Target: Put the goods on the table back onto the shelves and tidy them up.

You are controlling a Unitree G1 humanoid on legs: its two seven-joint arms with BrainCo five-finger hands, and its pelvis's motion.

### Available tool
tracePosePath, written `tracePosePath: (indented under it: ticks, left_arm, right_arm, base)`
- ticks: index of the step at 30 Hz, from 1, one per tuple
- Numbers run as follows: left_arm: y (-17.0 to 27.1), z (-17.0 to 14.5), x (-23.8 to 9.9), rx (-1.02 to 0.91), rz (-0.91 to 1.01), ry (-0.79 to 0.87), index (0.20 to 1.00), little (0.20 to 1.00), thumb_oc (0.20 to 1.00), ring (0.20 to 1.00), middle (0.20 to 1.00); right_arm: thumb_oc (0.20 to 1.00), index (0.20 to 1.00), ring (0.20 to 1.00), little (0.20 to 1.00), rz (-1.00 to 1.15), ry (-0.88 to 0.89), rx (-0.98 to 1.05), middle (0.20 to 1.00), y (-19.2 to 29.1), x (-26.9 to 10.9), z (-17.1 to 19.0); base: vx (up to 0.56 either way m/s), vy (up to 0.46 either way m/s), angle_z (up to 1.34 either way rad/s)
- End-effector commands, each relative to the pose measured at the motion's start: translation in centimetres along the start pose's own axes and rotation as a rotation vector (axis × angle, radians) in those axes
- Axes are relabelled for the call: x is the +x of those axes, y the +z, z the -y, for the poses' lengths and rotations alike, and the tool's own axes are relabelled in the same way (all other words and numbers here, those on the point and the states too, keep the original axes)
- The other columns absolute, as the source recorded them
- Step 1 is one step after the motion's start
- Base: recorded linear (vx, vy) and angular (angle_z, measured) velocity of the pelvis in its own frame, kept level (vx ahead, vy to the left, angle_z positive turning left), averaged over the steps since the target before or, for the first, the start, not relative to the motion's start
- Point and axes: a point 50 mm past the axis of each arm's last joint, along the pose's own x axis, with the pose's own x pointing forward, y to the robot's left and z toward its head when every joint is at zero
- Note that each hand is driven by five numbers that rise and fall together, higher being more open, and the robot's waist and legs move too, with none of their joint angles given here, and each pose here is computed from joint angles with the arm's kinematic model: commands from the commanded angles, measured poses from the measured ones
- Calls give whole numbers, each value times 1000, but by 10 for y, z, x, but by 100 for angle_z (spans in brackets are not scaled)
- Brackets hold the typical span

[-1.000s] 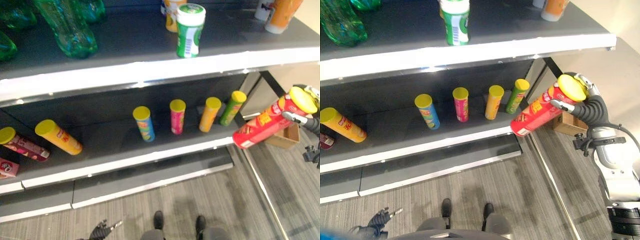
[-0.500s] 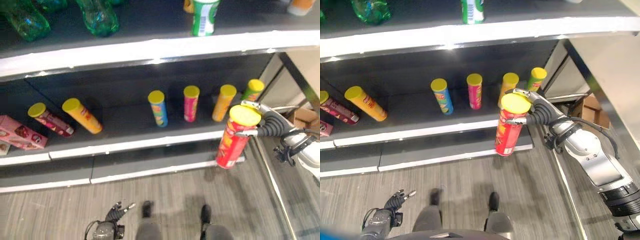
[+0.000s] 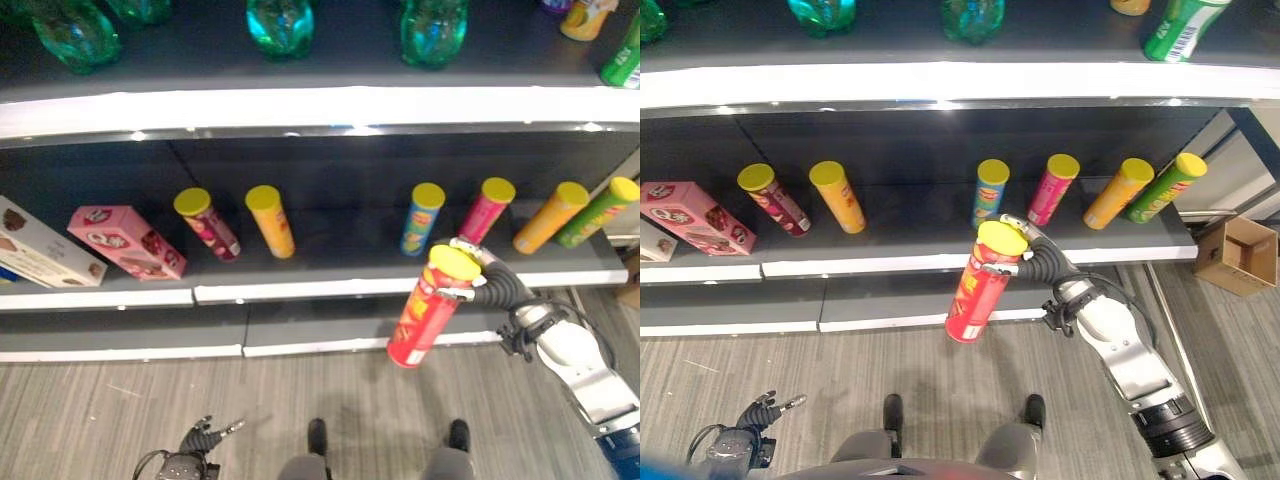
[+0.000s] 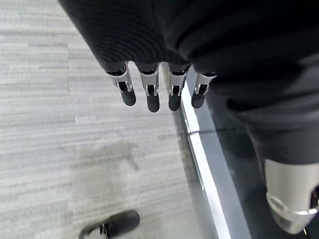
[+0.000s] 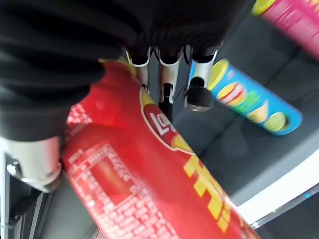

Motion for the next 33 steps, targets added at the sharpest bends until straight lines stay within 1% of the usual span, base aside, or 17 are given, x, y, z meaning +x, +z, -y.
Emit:
tracePosePath:
  ticks: [1, 6, 10, 11, 12, 17, 20, 22, 25, 28, 29, 30, 31, 33]
  left_arm:
    - [-2, 0, -1, 10, 9, 9, 1000, 1000, 1000, 1000, 1000]
    - [1, 3, 0, 13, 11, -3, 1000, 1000, 1000, 1000, 1000]
    - [12, 20, 1, -11, 62, -45, 1000, 1000, 1000, 1000, 1000]
    - [12, 21, 0, -11, 62, -46, 1000, 1000, 1000, 1000, 1000]
    - [15, 26, 0, -9, 74, -68, 1000, 1000, 1000, 1000, 1000]
    - [23, 34, -1, -3, 110, -91, 1000, 1000, 1000, 1000, 1000]
    - [14, 36, -2, 13, 79, -93, 1000, 1000, 1000, 1000, 1000]
    - [0, 37, -5, 33, 32, -92, 1000, 1000, 1000, 1000, 1000]
    - [-5, 40, -6, 42, 16, -99, 1000, 1000, 1000, 1000, 1000]
    - [-7, 47, -8, 52, 17, -114, 1000, 1000, 1000, 1000, 1000]
    - [-7, 47, -8, 52, 17, -113, 1000, 1000, 1000, 1000, 1000]
    - [-3, 51, -8, 55, 38, -119, 1000, 1000, 1000, 1000, 1000]
    - [2, 53, -8, 61, 60, -122, 1000, 1000, 1000, 1000, 1000]
    - [7, 55, -8, 64, 78, -122, 1000, 1000, 1000, 1000, 1000]
  right_arm:
    - [200, 200, 200, 200, 79, -38, -134, 200, 18, 10, 24]
    - [200, 200, 200, 200, 70, -39, -149, 200, 15, 18, 22]
    - [200, 200, 200, 200, 49, -50, -200, 200, 12, 20, 21]
    - [200, 200, 200, 200, 49, -50, -200, 200, 12, 20, 21]
    - [200, 200, 200, 200, 23, -71, -245, 200, 8, 21, 25]
    - [200, 200, 200, 200, 15, -144, -288, 200, 7, 29, 33]
    - [200, 200, 200, 200, 37, -178, -297, 200, 12, 37, 36]
    - [200, 200, 200, 200, 64, -214, -320, 200, 19, 46, 40]
    - [200, 200, 200, 200, 90, -256, -347, 200, 25, 52, 44]
    - [200, 200, 200, 200, 125, -396, -417, 200, 35, 62, 57]
    - [200, 200, 200, 200, 126, -396, -418, 200, 35, 62, 57]
    - [200, 200, 200, 200, 137, -499, -472, 200, 39, 67, 67]
    - [200, 200, 200, 200, 140, -550, -495, 200, 42, 72, 71]
    - [200, 200, 200, 200, 146, -584, -516, 200, 44, 76, 73]
  base:
    - [73, 67, 19]
    - [41, -60, 9]
    - [85, -201, 53]
    - [85, -188, 64]
    - [71, -171, 67]
    - [77, -150, 61]
    - [60, -74, 31]
    - [61, -46, 19]
    - [33, -24, 21]
    - [23, 3, 21]
    - [11, 9, 20]
    - [-5, 14, 21]
    - [-5, 14, 20]
    - [-16, 17, 8]
